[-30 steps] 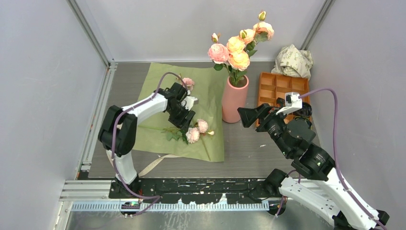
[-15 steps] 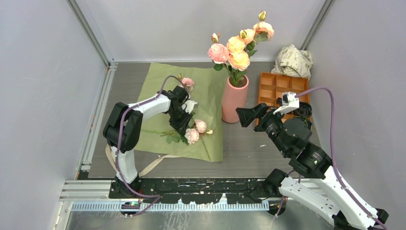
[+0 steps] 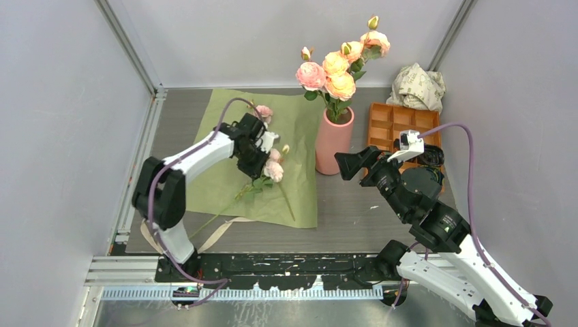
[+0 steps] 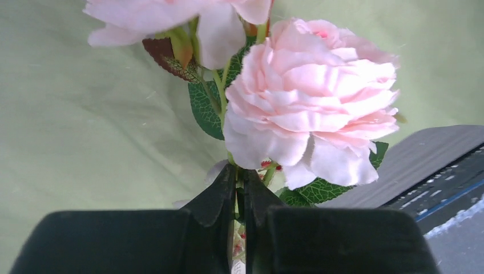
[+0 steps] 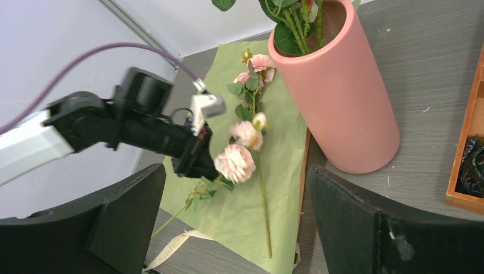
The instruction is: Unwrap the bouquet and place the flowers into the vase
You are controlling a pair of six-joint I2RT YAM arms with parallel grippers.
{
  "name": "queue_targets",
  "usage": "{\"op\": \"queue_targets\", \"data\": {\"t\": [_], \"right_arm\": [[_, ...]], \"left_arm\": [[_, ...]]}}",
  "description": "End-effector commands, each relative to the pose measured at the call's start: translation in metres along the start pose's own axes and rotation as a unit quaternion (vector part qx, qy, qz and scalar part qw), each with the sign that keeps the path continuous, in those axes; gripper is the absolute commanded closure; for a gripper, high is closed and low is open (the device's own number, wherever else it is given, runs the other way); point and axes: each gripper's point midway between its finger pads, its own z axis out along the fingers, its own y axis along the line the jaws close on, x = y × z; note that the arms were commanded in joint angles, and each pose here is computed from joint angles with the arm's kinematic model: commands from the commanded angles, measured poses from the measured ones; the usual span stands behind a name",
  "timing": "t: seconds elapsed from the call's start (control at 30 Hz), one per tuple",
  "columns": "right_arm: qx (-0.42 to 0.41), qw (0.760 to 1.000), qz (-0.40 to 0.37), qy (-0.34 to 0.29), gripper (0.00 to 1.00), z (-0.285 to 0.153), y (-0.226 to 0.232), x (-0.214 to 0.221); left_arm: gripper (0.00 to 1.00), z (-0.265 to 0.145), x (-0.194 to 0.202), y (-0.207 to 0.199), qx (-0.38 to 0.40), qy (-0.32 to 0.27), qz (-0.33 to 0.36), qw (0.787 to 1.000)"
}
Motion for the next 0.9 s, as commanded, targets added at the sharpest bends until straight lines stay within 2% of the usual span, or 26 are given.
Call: {"op": "queue_targets", "data": {"t": [0.0, 0.17, 0.33, 0.5, 0.7, 0.8, 0.87], "right_arm": [[-0.015, 0.999, 0.021, -0.03, 0.0, 0.0, 0.01, -0.016], [-0.015, 0.999, 0.023, -0.03, 0.01, 0.001, 0.011, -0.016], [-0.014, 0.999, 0.02, -0.031, 0.01, 0.001, 0.01, -0.017], [-0.007, 0.999, 0.016, -0.037, 0.01, -0.002, 0.006, -0.02], [0.007, 0.999, 0.007, -0.045, 0.01, -0.002, 0.0, -0.022], [0.012, 0.999, 0.001, -0.048, 0.01, 0.001, -0.001, -0.023], [0.012, 0.999, -0.001, -0.047, 0.0, 0.003, 0.001, -0.023]], "left_arm": [[0.93, -0.082, -0.05, -0.015, -0.016, -0.145, 0.013, 0.989], [0.93, -0.12, -0.08, -0.009, -0.049, -0.235, -0.022, 0.971], [0.94, -0.14, -0.112, -0.001, -0.071, -0.28, -0.066, 0.955], [0.94, -0.179, -0.134, 0.008, -0.105, -0.359, -0.095, 0.922], [0.93, -0.253, -0.122, -0.001, -0.122, -0.441, -0.11, 0.882], [0.92, -0.296, -0.109, -0.012, -0.115, -0.489, -0.11, 0.858], [0.92, -0.318, -0.102, -0.023, -0.1, -0.51, -0.101, 0.848]]}}
